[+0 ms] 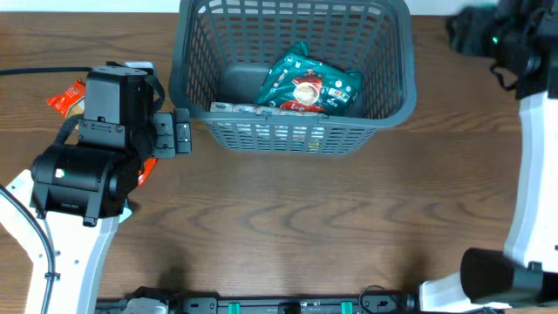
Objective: Pack container
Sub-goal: 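Lift the green jar into the basket and release it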
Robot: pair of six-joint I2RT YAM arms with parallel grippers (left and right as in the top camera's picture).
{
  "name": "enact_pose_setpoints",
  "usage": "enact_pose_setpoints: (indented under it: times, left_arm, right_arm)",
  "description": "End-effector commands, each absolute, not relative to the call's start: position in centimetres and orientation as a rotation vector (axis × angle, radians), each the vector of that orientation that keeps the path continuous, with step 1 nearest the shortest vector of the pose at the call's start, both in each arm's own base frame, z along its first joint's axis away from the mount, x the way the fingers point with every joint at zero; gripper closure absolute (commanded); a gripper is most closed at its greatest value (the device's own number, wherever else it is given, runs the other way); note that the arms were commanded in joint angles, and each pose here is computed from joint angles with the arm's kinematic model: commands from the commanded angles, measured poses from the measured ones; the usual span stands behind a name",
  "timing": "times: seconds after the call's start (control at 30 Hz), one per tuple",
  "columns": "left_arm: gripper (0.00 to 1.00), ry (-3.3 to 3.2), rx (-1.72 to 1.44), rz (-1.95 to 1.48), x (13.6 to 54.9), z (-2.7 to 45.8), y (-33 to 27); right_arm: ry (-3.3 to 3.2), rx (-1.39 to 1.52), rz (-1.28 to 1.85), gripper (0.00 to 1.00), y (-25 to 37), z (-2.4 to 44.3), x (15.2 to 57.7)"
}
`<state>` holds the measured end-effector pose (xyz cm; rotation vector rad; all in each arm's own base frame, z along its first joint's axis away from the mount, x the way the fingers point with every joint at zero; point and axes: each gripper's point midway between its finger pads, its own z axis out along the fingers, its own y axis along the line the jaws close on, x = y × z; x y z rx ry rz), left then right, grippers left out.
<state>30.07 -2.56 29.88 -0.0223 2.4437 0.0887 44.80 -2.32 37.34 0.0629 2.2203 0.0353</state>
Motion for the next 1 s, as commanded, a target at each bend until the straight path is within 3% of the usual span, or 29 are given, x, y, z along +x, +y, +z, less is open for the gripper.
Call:
enact_pose_setpoints:
  times: [0.0, 0.13, 0.33, 0.8, 0.97]
  left_arm:
    - [0.01, 2.428, -0.016, 0.100, 30.1, 30.4, -2.5]
    - [0.01, 2.428, -0.016, 0.100, 30.2, 30.4, -2.5]
    - [0.02, 2.428, -0.016, 0.100, 30.1, 30.4, -2.5]
    - [0.01, 2.429, -0.016, 0.100, 30.1, 30.4, -2.5]
    - [0.01, 2.429, -0.016, 0.100, 30.1, 30.4, -2.5]
  right_arm:
    - [2.177, -0.199, 0.003, 0.99, 1.9, 38.9, 44.8]
    - [2.124, -0.475, 0.022, 0.99, 7.8, 39.0, 44.6]
    - [2.190, -0.532, 0.135, 0.99, 12.0, 36.8, 45.1]
    - [2.617, -0.667, 0.206, 0.99, 14.2, 20.1, 47.5]
    - [2.695, -0.723, 0.212, 0.99, 14.9, 16.5, 47.4]
